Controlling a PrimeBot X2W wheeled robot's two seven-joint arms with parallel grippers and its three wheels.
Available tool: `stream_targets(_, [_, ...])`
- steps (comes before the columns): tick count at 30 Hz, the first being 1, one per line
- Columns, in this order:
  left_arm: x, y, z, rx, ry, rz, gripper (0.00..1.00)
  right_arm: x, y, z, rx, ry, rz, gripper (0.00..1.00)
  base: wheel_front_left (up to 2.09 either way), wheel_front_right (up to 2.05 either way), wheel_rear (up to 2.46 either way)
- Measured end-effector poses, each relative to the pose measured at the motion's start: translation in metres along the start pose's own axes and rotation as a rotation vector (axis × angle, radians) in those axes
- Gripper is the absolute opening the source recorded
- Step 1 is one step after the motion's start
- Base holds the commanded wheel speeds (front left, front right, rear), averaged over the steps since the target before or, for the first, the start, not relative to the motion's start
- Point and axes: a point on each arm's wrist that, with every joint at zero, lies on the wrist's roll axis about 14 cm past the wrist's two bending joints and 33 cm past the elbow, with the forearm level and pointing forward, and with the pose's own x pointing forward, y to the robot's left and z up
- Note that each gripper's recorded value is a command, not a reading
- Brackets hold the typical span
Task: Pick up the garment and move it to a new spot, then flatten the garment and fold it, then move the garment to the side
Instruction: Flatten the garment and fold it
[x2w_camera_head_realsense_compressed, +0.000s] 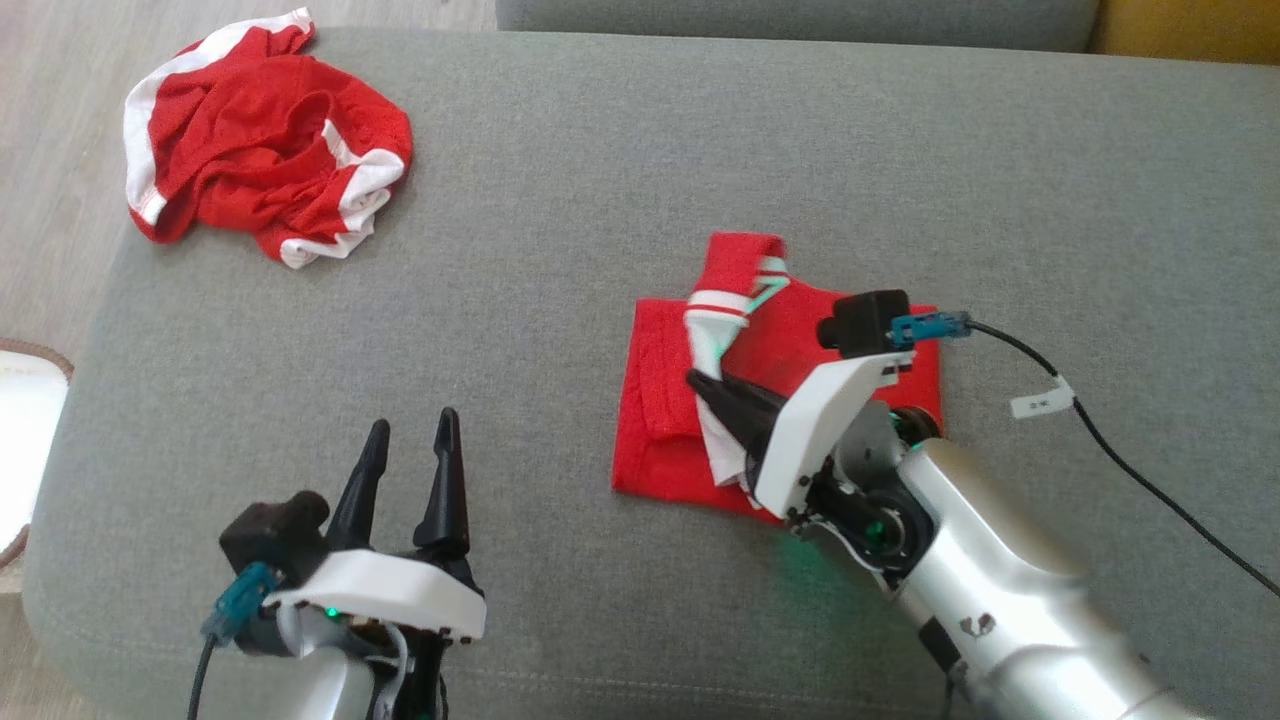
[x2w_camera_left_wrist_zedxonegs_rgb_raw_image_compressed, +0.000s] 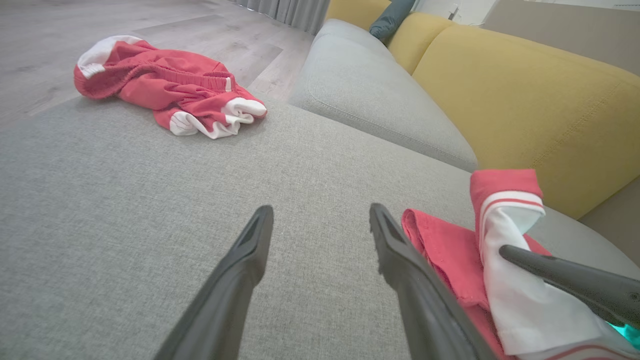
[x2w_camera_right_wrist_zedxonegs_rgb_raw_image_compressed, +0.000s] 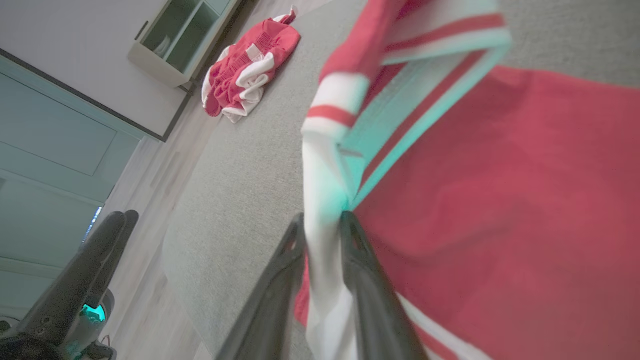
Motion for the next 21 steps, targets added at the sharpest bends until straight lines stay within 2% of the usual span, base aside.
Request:
stream_targets(1, [0.0, 0.0, 0.0, 0.0, 0.001, 0.001, 1.0, 0.001, 0.002, 0.0, 0.005, -0.004, 0.008, 1.0, 0.0, 0.0, 0.0])
stream_targets(14, [0.008, -0.019, -0.006, 0.001, 0.018, -0.059, 1.0, -0.011, 0.017, 0.045, 0.04, -0.203, 0.058, 1.0, 0.0, 0.0, 0.0])
stream_targets(18, [0.01, -0.025, -0.007, 0.001, 0.02, -0.08, 1.0, -0.022, 0.009, 0.067, 0.045, -0.304, 0.034, 1.0, 0.0, 0.0, 0.0])
stream_targets(21, [0.011, -0.029, -0.007, 0.002, 0.02, -0.092, 1.0, -0.031, -0.006, 0.082, 0.009, -0.373, -0.022, 1.0, 0.0, 0.0, 0.0])
